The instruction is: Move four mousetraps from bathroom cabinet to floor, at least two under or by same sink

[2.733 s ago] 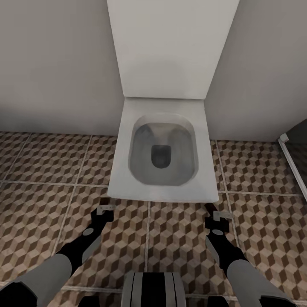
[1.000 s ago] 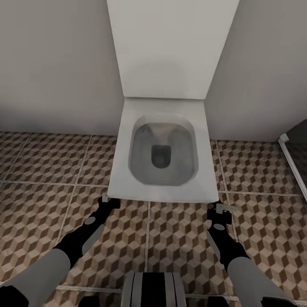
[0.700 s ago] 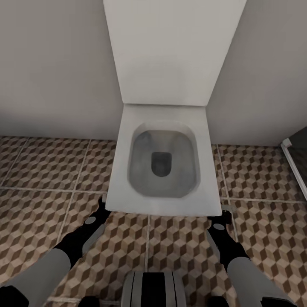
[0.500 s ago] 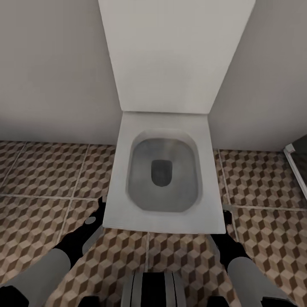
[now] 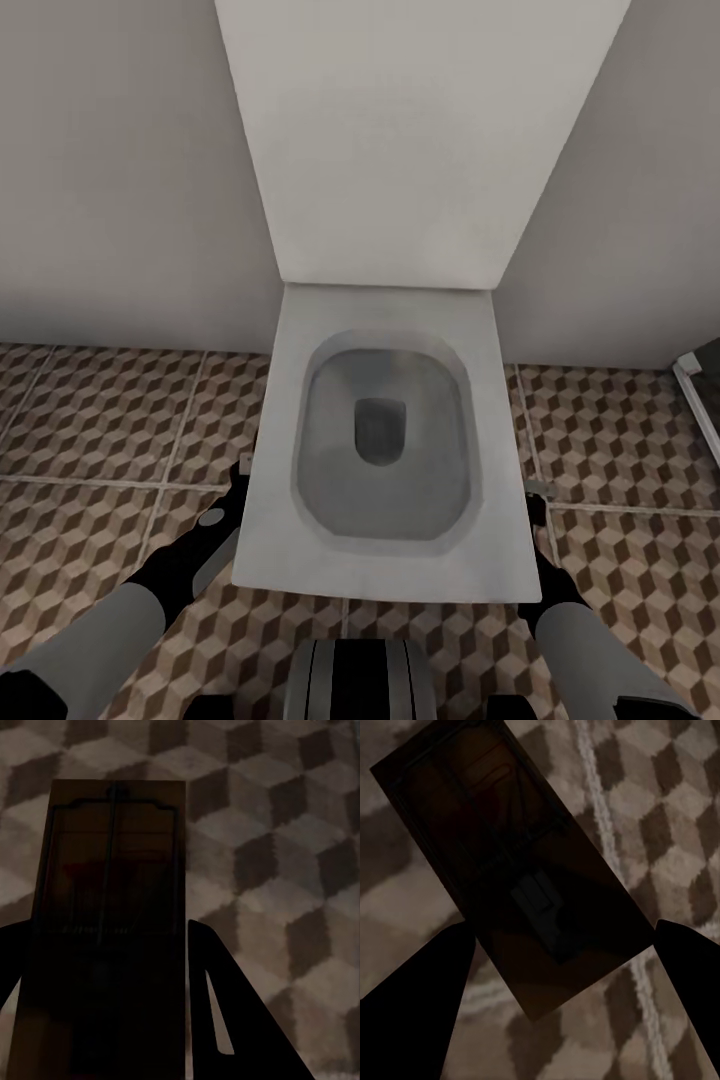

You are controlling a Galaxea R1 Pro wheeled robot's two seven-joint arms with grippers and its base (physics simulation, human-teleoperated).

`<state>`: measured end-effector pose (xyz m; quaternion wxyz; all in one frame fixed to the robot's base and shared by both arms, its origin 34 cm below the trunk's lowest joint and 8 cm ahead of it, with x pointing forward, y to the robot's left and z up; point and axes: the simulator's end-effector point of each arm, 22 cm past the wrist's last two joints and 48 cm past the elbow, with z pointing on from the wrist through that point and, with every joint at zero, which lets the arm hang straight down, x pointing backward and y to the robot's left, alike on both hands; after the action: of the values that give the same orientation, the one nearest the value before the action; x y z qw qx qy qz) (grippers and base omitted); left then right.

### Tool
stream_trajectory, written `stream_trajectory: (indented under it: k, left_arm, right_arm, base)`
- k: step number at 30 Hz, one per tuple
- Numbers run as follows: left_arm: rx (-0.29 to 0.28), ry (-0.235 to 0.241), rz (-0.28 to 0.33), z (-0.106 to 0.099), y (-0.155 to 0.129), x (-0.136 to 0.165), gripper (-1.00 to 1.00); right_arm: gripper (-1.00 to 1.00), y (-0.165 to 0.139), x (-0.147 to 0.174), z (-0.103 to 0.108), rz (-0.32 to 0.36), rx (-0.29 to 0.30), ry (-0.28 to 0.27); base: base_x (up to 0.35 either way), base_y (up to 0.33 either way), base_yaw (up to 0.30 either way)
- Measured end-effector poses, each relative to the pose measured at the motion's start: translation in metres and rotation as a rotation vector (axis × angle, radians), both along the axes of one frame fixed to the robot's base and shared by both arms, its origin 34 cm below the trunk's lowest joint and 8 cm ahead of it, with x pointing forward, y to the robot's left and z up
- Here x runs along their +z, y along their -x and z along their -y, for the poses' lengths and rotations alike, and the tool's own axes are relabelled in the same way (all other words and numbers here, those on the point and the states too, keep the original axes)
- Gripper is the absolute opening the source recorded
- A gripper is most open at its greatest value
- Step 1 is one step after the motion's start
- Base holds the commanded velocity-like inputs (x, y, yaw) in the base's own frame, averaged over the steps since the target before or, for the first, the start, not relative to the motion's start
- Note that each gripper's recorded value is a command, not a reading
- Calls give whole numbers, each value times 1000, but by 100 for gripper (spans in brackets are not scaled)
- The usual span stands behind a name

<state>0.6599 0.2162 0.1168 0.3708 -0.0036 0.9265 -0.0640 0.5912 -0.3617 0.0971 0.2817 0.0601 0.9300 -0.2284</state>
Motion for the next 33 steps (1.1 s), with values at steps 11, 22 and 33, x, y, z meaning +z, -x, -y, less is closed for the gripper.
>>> stream_trajectory:
  k: [11,22,33]
  left_arm:
    - [6,-2,-5,-2,1,-1,-100]
    - [5,-3,-9,-1,3,-2,-100]
    - [3,-5,-6,0,2,-2,-100]
  right_arm:
    - [-100,-1,1,2,6,1,1]
    - [-100,-2,1,3,8,3,-2]
    - [-100,-2,1,2,9,4,-4]
  base:
    - [2,0,0]
    - [163,0,0]
    - [65,0,0]
